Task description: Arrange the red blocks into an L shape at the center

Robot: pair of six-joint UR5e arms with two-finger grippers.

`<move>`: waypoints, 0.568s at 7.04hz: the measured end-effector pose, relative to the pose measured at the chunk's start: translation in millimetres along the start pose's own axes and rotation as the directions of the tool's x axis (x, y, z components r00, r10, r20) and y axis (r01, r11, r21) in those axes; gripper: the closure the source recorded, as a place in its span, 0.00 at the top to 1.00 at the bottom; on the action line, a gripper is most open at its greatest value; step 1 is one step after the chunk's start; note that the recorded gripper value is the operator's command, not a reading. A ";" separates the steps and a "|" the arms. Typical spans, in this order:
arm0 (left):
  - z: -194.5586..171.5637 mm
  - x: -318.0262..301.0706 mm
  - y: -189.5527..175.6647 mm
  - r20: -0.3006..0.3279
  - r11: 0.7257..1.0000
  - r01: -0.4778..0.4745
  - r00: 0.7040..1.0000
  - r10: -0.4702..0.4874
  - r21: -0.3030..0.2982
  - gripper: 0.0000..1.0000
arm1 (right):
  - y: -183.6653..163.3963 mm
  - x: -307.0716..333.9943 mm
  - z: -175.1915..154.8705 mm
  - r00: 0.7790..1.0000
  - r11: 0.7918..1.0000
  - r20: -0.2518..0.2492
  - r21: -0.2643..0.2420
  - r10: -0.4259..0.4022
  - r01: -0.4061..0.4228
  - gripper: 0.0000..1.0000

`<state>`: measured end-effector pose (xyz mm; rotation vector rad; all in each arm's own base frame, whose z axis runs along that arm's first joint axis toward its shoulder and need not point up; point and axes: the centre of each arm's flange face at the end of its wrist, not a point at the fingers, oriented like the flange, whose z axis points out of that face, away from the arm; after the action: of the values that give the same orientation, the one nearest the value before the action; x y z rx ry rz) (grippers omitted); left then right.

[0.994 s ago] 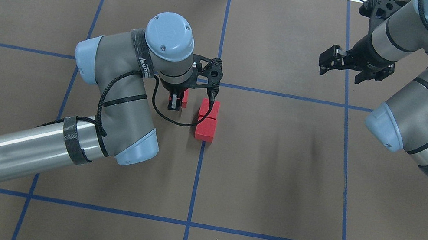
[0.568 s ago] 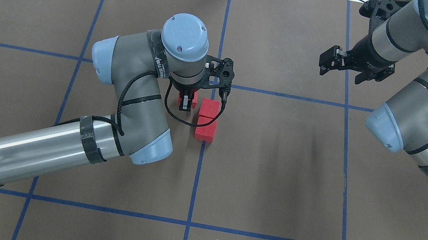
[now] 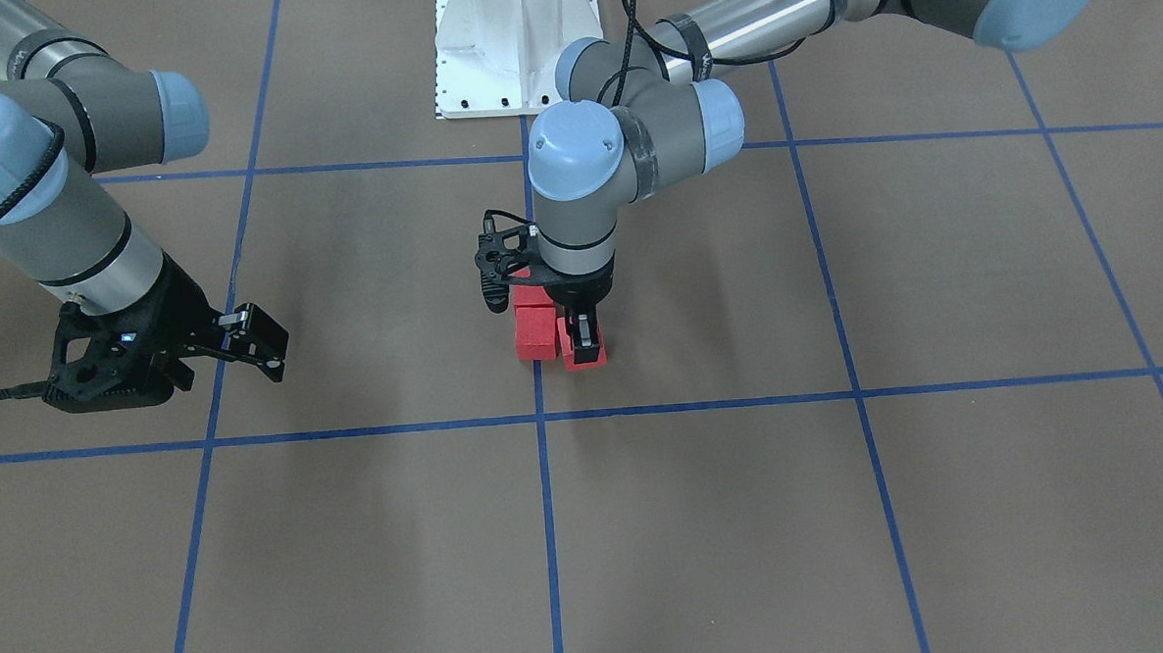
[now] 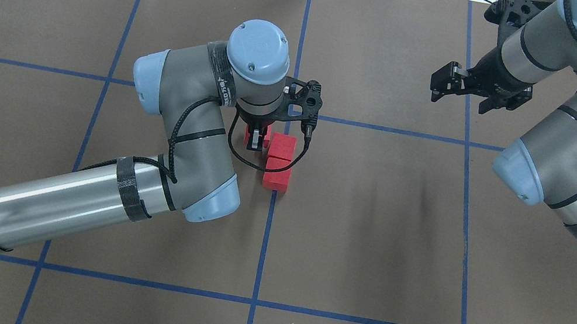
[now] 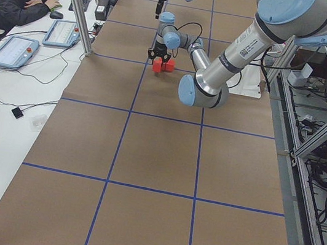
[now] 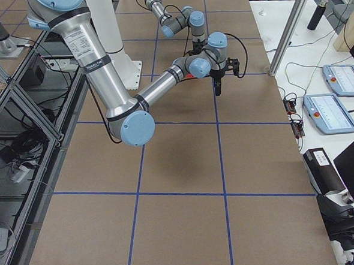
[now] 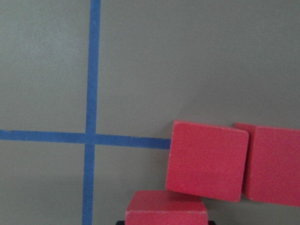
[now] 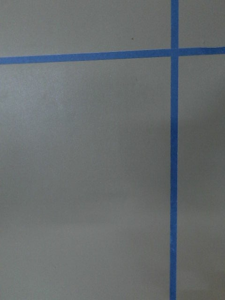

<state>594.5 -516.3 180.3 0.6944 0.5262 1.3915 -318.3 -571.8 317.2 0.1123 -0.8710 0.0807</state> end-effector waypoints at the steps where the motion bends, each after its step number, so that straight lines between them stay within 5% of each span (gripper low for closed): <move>1: -0.1 0.5 0.0 0.000 1.000 -0.002 1.000 0.002 0.002 0.00 | 0.0 0.8 0.7 1.000 1.000 -0.001 -0.001 0.001 -0.001 0.99; 4: -0.5 1.8 0.6 0.002 1.000 -0.007 1.000 0.007 0.008 0.00 | 0.4 3.0 2.3 1.000 1.000 -0.004 -0.003 0.003 -0.003 0.99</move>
<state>593.9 -514.4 180.4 0.7045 0.5292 1.3955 -318.2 -571.6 320.9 0.1076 -0.8669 0.0828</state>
